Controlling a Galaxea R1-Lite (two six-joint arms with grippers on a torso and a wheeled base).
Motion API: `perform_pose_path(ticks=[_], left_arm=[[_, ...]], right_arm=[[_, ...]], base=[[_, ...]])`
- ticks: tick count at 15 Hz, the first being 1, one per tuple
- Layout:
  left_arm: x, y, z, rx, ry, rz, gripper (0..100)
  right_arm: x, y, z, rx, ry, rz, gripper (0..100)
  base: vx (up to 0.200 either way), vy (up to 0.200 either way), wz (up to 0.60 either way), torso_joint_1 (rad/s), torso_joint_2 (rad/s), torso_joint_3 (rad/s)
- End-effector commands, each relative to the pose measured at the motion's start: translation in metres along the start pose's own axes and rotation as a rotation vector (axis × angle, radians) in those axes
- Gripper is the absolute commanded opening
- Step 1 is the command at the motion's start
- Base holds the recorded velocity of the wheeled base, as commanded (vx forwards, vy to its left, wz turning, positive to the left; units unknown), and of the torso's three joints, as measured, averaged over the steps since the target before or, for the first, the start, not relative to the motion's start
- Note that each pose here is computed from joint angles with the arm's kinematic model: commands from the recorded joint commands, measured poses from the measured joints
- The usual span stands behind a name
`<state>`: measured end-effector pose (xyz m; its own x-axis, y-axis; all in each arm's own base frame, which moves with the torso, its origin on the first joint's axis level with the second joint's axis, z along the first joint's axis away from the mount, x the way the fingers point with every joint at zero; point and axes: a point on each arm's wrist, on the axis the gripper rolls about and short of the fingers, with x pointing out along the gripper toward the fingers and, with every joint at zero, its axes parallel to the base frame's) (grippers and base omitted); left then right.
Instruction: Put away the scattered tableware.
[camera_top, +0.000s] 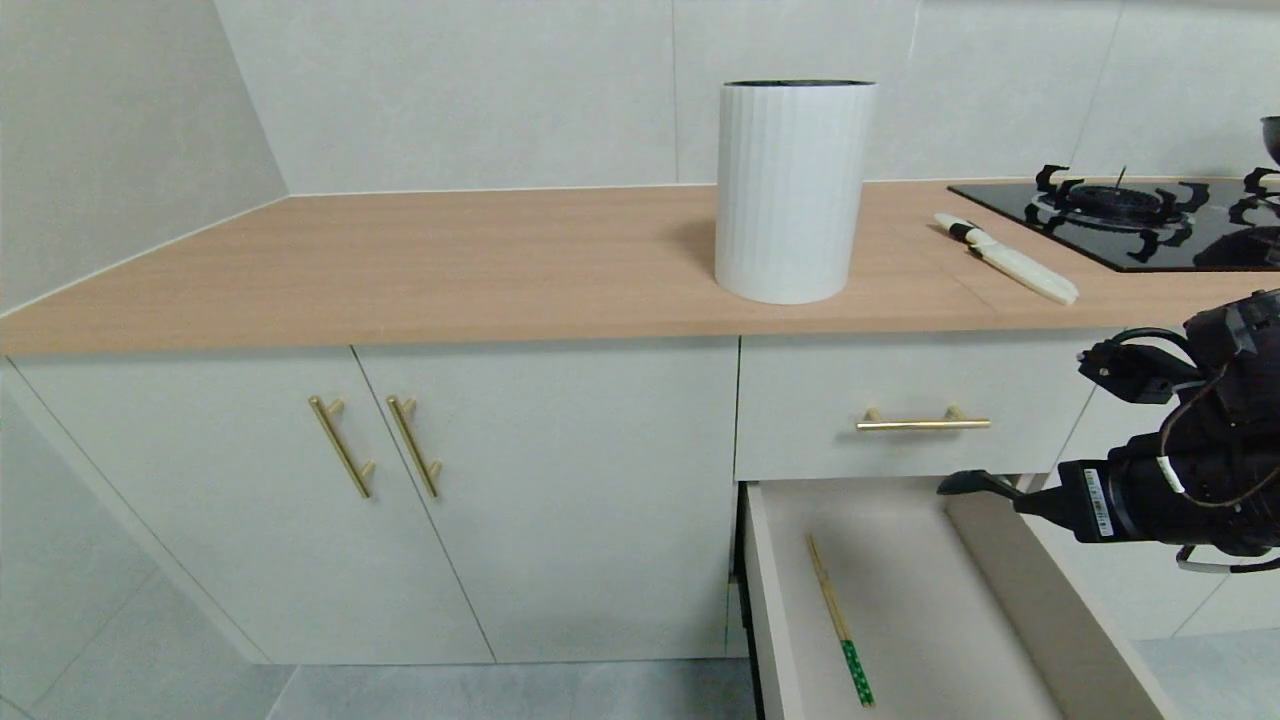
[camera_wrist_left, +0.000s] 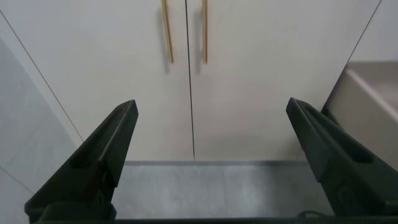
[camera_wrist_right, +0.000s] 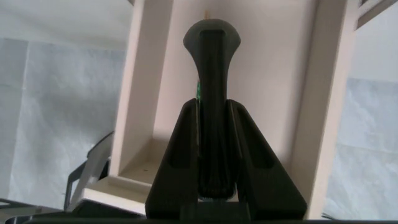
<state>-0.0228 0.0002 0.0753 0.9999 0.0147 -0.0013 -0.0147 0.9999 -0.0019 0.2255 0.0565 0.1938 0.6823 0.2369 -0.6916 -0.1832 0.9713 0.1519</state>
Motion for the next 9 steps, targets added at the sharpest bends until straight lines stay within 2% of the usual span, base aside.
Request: perform_pose_path(ticks=[1, 5, 9], left_arm=[[0.0, 0.0, 0.0, 0.0, 0.0, 0.001, 100], [0.0, 0.0, 0.0, -0.001, 0.0, 0.001, 100], [0.0, 0.0, 0.0, -0.001, 0.0, 0.001, 100]], right_arm=[[0.0011, 0.0, -0.0003, 0.0, 0.004, 0.0, 0], [0.0011, 0.0, -0.0003, 0.0, 0.004, 0.0, 0], [0.0026, 0.0033, -0.0017, -0.017, 0.013, 0.01, 0]], base=[[0.0, 0.0, 0.0, -0.134, 0.46, 0.32], [0.0, 0.0, 0.0, -0.098, 0.4, 0.31], [0.0, 0.0, 0.0, -0.021, 0.08, 0.067]])
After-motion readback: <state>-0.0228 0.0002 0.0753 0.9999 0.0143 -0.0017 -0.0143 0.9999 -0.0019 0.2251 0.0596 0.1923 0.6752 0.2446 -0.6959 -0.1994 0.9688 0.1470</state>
